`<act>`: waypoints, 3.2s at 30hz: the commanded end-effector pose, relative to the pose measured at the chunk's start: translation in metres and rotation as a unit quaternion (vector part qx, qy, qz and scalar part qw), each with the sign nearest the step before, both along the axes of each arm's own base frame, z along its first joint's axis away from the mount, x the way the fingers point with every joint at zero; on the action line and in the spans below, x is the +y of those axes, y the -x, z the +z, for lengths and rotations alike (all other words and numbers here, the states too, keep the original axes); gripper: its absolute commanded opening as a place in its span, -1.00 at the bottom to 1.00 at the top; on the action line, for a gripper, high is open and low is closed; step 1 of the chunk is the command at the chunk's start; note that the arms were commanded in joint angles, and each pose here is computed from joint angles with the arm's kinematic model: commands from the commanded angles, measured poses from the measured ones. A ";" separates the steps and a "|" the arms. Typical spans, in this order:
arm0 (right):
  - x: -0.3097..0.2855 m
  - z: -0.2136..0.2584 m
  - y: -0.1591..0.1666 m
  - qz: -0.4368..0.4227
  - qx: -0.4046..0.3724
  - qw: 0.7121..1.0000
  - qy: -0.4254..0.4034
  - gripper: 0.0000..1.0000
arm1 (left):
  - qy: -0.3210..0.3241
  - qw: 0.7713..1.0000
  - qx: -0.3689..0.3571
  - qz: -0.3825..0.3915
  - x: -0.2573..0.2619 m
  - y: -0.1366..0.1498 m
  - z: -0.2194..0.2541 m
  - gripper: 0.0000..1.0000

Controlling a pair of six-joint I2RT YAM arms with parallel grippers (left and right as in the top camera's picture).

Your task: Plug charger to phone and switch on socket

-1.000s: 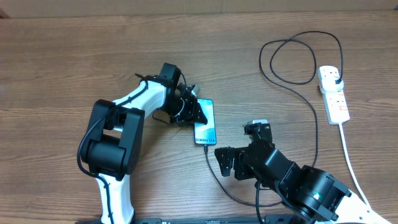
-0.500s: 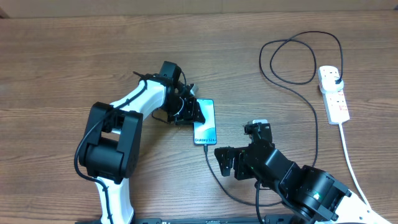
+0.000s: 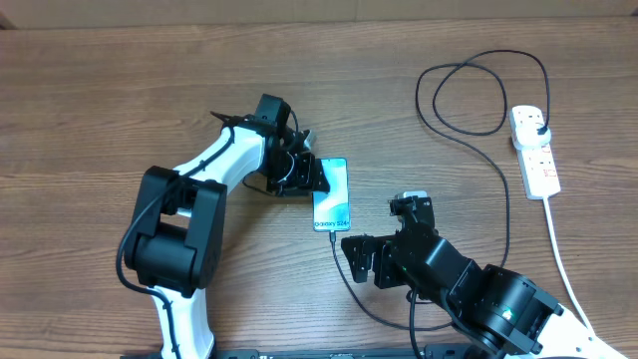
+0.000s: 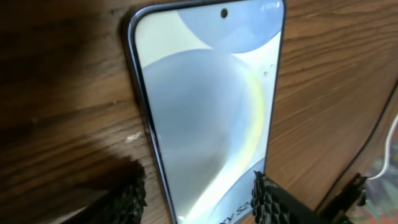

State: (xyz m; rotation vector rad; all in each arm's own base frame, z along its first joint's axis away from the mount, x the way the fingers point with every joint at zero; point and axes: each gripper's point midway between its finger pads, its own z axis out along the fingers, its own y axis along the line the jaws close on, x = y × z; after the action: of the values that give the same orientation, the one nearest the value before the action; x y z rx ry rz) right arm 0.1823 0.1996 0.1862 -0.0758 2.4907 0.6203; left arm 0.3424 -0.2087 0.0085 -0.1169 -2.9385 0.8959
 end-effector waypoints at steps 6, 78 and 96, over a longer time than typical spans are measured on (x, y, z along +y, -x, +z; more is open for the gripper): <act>-0.007 0.007 -0.013 -0.033 -0.026 0.999 0.013 -0.41 | -0.129 0.991 0.024 0.004 0.044 0.014 -0.057 1.00; -0.390 -0.140 -0.241 -0.480 0.260 0.838 0.005 -0.92 | -0.292 0.829 -0.402 0.258 0.211 0.128 0.298 0.99; -0.384 -0.150 -0.243 -0.472 0.267 0.840 0.008 -0.92 | -0.293 0.828 -0.401 0.261 0.211 0.128 0.298 0.99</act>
State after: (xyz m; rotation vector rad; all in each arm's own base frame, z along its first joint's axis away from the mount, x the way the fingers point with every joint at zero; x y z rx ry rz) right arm 0.4130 -0.1897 0.0368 1.4462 2.5771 0.1482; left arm 0.2150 -0.0001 0.3036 0.4512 -3.9669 -0.1774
